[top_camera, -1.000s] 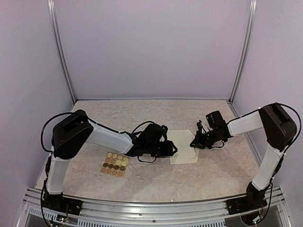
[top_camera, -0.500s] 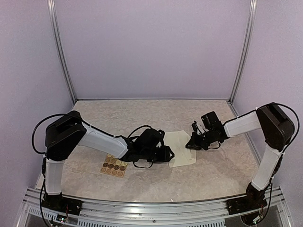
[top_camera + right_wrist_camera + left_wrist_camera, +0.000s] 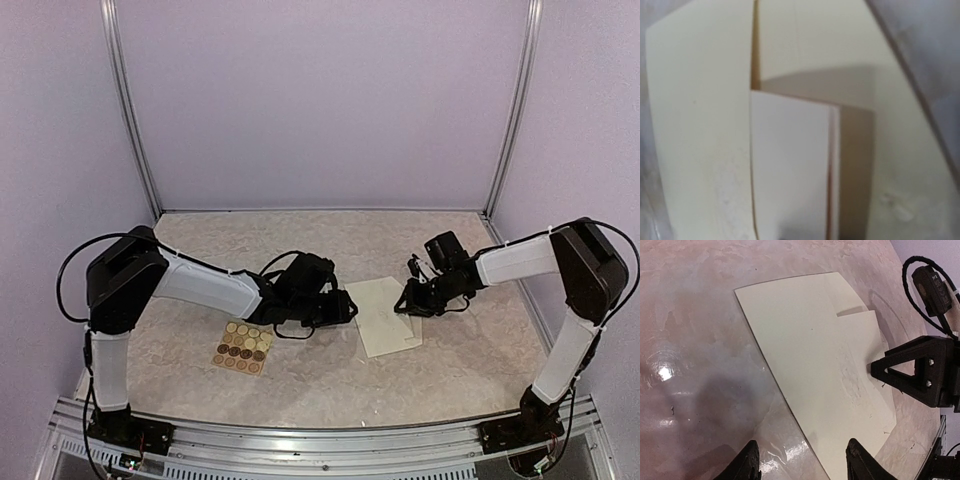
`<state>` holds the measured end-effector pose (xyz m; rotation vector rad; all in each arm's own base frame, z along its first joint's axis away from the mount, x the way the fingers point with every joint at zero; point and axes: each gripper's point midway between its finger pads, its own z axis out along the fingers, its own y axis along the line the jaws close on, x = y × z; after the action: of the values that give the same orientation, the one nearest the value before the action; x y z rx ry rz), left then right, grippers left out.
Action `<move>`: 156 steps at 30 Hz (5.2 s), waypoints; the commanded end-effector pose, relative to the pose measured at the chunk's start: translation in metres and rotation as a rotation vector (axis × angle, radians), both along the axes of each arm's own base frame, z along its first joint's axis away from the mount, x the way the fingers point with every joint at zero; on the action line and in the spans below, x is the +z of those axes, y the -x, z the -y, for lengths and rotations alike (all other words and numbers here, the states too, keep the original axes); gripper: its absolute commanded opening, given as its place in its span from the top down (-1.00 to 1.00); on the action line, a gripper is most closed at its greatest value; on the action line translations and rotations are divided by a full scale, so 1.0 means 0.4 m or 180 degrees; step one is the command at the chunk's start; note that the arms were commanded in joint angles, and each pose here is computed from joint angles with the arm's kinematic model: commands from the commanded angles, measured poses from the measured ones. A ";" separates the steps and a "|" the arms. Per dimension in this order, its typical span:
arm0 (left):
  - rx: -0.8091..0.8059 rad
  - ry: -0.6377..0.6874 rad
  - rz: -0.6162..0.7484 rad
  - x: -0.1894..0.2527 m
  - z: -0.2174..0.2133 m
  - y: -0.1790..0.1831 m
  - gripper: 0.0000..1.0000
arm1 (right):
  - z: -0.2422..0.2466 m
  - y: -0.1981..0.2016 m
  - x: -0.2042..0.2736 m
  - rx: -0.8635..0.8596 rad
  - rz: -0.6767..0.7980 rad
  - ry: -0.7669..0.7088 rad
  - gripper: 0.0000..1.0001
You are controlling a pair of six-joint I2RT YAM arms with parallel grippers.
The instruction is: Place the letter into the envelope and seal it
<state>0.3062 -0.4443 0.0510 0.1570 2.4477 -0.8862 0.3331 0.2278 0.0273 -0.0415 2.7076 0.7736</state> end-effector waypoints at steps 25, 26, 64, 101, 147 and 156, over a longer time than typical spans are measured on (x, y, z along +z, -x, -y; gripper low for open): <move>-0.0183 -0.0039 -0.0188 -0.124 0.048 0.002 0.16 | -0.090 0.016 -0.044 0.0349 -0.0123 0.0034 0.93; -0.0182 -0.0041 -0.0182 -0.122 0.048 0.002 0.16 | -0.097 0.016 -0.044 0.0368 -0.0123 0.0030 0.94; -0.0113 -0.0122 0.0066 -0.097 0.059 -0.006 0.29 | -0.056 0.035 0.002 0.0186 -0.0070 0.0247 1.00; -0.0029 -0.0262 0.0000 -0.136 0.033 0.002 0.30 | -0.001 0.029 0.044 -0.0173 0.0121 0.0468 1.00; -0.0003 -0.0322 0.0128 -0.104 0.019 0.002 0.30 | 0.000 0.022 0.080 -0.0212 0.0234 0.0394 1.00; -0.0030 -0.0280 0.0143 -0.095 0.027 0.004 0.31 | 0.013 0.042 0.020 -0.0056 -0.0031 0.0667 1.00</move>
<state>0.3161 -0.4679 0.0296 0.1896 2.3826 -0.8461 0.3229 0.2279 0.0495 -0.0339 2.7115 0.5667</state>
